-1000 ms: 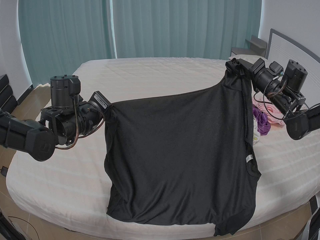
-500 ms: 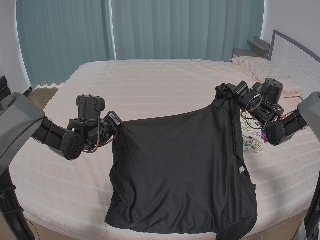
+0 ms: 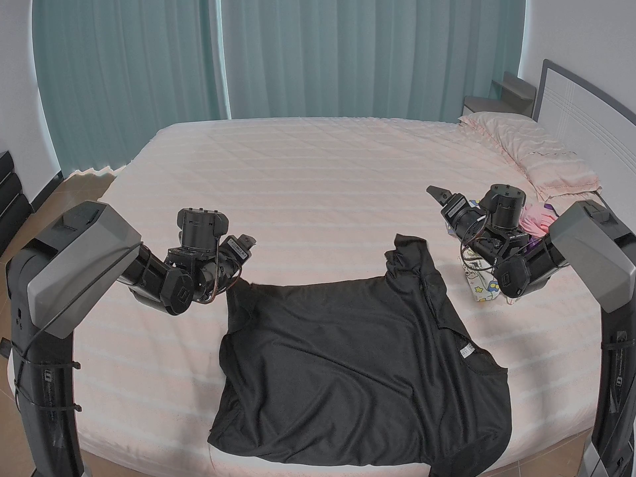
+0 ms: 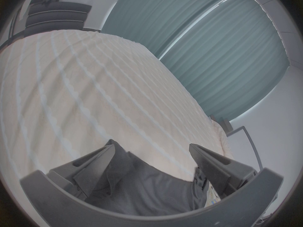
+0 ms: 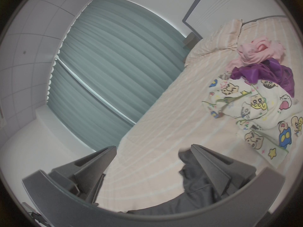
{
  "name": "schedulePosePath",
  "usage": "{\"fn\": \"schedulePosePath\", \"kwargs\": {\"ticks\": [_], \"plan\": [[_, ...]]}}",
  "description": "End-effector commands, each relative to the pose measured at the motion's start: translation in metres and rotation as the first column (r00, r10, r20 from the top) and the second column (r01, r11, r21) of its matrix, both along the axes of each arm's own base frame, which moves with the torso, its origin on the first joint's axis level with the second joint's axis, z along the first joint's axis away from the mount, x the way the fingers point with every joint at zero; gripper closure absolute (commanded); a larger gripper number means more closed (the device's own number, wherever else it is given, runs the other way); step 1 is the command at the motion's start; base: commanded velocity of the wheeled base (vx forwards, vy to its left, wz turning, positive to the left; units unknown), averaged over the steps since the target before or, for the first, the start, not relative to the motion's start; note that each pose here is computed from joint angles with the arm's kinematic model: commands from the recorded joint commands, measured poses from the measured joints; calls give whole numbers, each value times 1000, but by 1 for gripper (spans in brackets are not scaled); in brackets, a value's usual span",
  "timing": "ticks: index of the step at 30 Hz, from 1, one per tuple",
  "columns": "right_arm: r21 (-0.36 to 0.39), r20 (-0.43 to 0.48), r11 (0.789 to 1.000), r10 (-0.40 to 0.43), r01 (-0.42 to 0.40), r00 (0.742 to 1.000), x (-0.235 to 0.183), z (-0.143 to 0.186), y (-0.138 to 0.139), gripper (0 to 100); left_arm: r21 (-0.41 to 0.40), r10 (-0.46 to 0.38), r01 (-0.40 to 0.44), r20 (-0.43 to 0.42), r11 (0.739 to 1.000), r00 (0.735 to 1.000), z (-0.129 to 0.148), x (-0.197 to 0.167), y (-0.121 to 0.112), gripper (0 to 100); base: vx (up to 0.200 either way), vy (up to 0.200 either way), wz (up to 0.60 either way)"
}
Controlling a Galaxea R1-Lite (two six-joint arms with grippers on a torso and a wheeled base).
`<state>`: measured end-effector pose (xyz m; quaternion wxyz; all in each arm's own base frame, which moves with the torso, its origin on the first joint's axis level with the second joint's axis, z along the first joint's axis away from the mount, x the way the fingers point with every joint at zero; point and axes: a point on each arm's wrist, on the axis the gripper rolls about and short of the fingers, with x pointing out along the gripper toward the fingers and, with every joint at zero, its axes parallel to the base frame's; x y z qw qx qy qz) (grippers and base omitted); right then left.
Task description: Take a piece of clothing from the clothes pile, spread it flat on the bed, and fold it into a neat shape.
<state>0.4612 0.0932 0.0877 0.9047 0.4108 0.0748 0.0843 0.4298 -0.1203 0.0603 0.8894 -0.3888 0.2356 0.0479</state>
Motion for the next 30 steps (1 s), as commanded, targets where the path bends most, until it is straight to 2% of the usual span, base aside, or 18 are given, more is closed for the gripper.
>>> {"fn": "schedulePosePath", "kwargs": {"ticks": [1, 7, 10, 13, 15, 17, 21, 22, 23, 24, 25, 28, 30], "plan": [[-36, -59, 998, -57, 55, 997, 15, -29, -11, 0, 18, 66, -66, -13, 998, 998, -19, 16, 16, 0, 0, 0, 0], [-77, -142, 993, -101, 91, 985, 8, -42, -29, 0, 18, 111, -111, -1, 994, 994, -12, 20, 38, 0, 0, 0, 0], [-99, -204, 991, -106, 87, 973, -6, -49, -35, 0, 8, 116, -116, 8, 993, 993, 3, 12, 43, 0, 0, 0, 0], [-125, -274, 989, -106, 74, 956, -26, -60, -40, 0, -7, 67, -67, -32, 998, 997, 9, -14, 45, 0, 0, 0, 0], [-177, -308, 983, -102, 49, 946, -39, -67, -44, 0, -22, 32, -34, -66, 999, 997, 12, -34, 46, 0, 0, 0, 0], [-269, -340, 963, -97, 2, 936, -54, -77, -48, 0, -52, 20, -25, -106, 998, 994, 13, -55, 48, 0, 0, 0, 0], [-387, -360, 919, -79, -72, 929, -73, -91, -50, 0, -140, 0, -21, -144, 990, 990, 9, -82, 47, 0, 0, 0, 0], [-396, -364, 915, -76, -80, 928, -74, -93, -49, 0, -149, -3, -19, -147, 989, 989, 7, -86, 47, 0, 0, 0, 0], [-419, -373, 902, -64, -106, 926, -79, -96, -46, 0, -176, -19, -8, -148, 984, 989, 4, -95, 46, 0, 0, 0, 0], [-419, -373, 902, -64, -106, 926, -79, -96, -46, 0, -194, -31, 2, -145, 981, 989, 1, -102, 45, 0, 0, 0, 0], [-447, -392, 881, -36, -157, 919, -85, -102, -37, 0, -213, -37, 7, -139, 977, 990, -2, -108, 45, 0, 0, 0, 0], [-465, -411, 864, -19, -192, 912, -88, -109, -29, 0, -249, -34, 2, -125, 968, 992, -6, -115, 44, 0, 0, 0, 0], [-496, -419, 838, -2, -227, 908, -89, -113, -22, 0, -266, -36, 6, -109, 964, 993, -10, -120, 42, 0, 0, 0, 0]]}}
